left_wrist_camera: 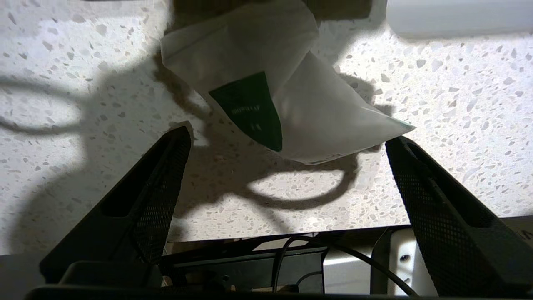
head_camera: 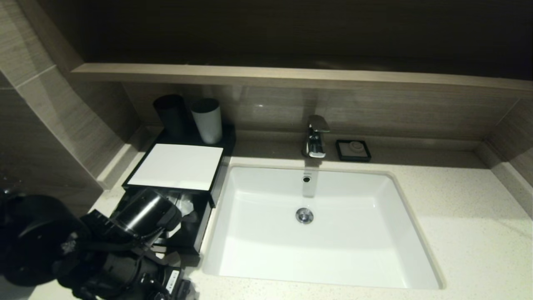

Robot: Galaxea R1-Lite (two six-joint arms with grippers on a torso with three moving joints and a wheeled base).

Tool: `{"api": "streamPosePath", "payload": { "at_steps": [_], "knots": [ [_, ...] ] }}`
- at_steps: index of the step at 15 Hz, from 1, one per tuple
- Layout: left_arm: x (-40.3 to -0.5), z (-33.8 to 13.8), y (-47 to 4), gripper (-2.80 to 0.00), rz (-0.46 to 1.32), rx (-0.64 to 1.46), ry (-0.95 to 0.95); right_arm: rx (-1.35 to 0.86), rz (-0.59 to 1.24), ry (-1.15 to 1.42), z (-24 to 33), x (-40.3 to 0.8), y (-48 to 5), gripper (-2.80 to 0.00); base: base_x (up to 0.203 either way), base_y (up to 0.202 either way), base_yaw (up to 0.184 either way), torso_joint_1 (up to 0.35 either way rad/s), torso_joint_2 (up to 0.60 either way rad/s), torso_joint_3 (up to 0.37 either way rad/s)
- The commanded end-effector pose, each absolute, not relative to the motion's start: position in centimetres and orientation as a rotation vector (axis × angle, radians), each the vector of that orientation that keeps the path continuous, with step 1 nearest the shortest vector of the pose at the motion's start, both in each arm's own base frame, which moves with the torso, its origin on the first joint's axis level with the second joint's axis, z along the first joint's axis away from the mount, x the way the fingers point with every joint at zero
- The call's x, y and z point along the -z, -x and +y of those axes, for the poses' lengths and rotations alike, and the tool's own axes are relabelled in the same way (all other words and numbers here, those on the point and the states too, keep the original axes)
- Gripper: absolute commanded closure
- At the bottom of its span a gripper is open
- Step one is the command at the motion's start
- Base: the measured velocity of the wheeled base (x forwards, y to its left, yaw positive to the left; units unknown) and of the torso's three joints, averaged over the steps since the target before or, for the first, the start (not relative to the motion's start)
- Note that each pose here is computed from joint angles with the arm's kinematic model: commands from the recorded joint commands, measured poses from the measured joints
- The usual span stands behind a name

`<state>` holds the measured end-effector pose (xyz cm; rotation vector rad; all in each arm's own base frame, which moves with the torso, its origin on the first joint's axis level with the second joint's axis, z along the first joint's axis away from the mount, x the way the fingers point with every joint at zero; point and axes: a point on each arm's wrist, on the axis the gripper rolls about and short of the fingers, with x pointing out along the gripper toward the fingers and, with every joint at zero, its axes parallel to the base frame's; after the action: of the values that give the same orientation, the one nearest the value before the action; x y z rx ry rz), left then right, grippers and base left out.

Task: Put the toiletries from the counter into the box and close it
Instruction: Pick up the bathroom toiletry

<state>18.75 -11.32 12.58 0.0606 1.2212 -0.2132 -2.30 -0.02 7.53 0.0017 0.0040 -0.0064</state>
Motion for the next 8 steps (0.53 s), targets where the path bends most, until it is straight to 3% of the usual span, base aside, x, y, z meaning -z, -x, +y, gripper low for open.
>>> {"api": "streamPosePath", "payload": {
  "at_steps": [1, 8],
  "knots": [
    [-12.21, -11.40, -19.00, -2.80, 1.236, 0.204, -0.064, 0.006, 0.005, -0.002, -0.02, -7.53, 2.29, 0.00, 0.000, 0.000, 0.000, 0.000, 0.00, 0.000],
    [-12.17, -11.52, -19.76, -2.80, 1.197, 0.203, -0.040, 0.006, 0.005, -0.002, -0.02, -7.53, 2.29, 0.00, 0.000, 0.000, 0.000, 0.000, 0.00, 0.000]
  ]
}}
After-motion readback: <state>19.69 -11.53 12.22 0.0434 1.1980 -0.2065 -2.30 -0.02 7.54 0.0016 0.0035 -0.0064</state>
